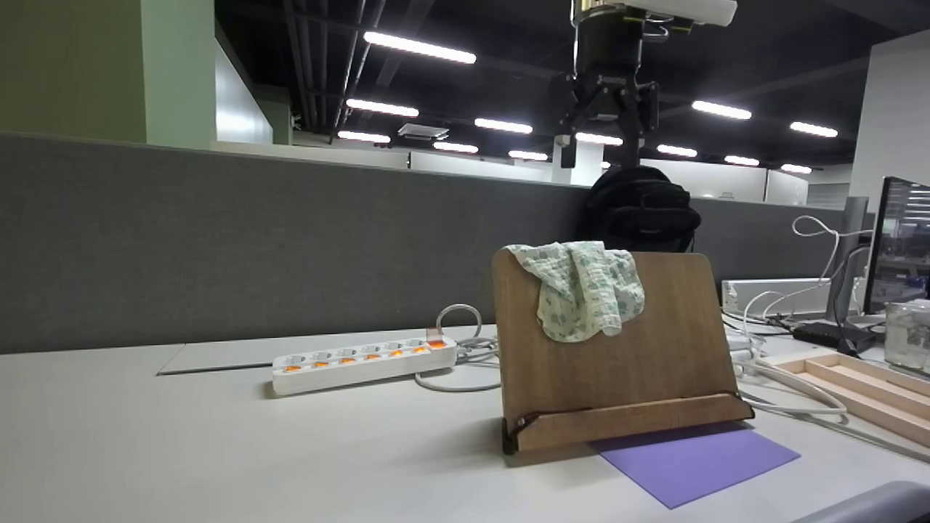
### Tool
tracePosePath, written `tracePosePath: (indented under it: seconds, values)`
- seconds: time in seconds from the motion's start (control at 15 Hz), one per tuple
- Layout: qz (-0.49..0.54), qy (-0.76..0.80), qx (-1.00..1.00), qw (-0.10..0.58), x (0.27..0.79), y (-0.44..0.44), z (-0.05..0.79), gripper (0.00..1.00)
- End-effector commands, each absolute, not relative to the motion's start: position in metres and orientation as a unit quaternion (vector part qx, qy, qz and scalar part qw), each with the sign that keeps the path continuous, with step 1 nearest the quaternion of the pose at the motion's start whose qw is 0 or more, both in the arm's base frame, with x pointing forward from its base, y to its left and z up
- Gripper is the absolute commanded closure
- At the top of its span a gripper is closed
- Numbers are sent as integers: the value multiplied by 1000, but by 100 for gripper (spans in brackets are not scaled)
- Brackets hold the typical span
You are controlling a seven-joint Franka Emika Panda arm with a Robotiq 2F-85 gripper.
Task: Unhang the white cloth from the wooden board
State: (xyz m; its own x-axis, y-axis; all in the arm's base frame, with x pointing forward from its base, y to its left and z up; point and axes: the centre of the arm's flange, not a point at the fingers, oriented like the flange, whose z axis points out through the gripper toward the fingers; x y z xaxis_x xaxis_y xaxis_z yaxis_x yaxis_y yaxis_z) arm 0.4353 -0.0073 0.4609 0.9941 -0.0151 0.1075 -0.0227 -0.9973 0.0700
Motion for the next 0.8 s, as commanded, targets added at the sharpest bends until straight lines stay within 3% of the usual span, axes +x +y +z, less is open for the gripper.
tracePosePath:
  seconds: [0.0, 0.73]
  values:
    - [55, -22, 998, 27, 437, -15, 459, 0]
    - [30, -49, 998, 39, 468, -73, 406, 0]
